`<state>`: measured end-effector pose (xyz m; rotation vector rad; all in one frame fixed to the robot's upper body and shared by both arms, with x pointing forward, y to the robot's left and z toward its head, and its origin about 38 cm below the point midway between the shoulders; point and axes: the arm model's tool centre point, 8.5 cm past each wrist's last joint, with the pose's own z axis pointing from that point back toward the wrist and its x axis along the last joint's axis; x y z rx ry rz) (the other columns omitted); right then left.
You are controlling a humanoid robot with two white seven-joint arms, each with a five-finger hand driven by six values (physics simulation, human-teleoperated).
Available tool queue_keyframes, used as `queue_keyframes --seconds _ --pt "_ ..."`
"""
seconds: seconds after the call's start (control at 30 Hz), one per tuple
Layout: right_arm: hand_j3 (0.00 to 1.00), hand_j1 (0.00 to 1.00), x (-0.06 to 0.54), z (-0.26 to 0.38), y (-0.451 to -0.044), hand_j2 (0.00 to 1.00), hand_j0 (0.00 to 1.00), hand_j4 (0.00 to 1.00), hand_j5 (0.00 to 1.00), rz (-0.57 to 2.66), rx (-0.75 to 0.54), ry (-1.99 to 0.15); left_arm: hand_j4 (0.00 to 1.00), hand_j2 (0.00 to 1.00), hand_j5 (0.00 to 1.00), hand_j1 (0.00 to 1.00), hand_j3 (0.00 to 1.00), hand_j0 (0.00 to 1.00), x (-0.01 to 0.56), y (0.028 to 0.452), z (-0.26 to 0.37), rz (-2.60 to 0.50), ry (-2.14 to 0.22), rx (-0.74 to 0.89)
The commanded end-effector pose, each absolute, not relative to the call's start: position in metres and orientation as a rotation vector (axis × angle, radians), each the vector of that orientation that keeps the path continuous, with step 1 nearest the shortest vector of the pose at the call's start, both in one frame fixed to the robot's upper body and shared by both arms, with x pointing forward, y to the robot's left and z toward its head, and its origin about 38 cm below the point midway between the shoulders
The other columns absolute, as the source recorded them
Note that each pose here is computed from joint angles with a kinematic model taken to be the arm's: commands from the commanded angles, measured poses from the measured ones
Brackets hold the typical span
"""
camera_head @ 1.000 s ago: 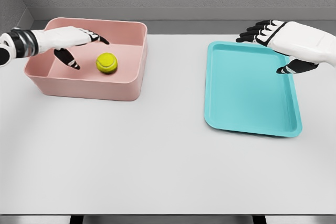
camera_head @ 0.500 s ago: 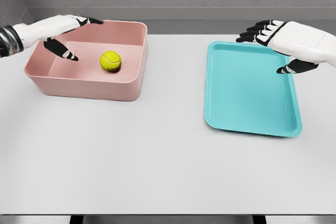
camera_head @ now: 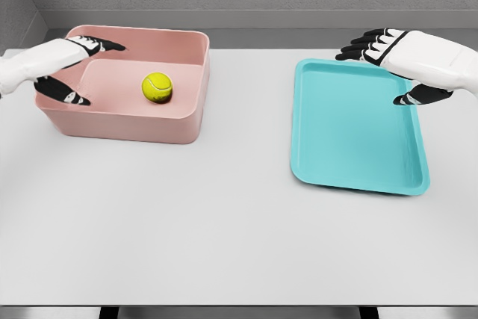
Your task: Put the tennis from the blue tray into the pink basket with both arms
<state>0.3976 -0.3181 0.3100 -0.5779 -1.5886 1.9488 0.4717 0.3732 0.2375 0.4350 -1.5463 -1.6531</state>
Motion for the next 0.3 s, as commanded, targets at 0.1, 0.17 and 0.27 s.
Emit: queue_keyframes --seconds 0.1,0.17,0.27 --pt "1.0 1.0 0.3973 0.3107 -0.318 1.0 1.0 1.0 1.0 1.946 -0.577 -1.591 1.0 1.0 1.0 1.0 1.0 1.0 0.4707 0.3822 0.2466 -1.633 -1.555 0.46" --pt "1.0 1.0 0.3973 0.3107 -0.318 1.0 1.0 1.0 1.0 1.946 -0.576 -1.591 1.0 1.0 1.0 1.0 1.0 1.0 0.4707 0.3822 0.2466 -1.633 -1.555 0.46" --pt "1.0 1.0 0.3973 0.3107 -0.318 1.0 1.0 1.0 1.0 1.946 -0.577 -1.591 1.0 1.0 1.0 1.0 1.0 1.0 0.4698 0.383 0.2446 -1.635 -1.549 0.459"
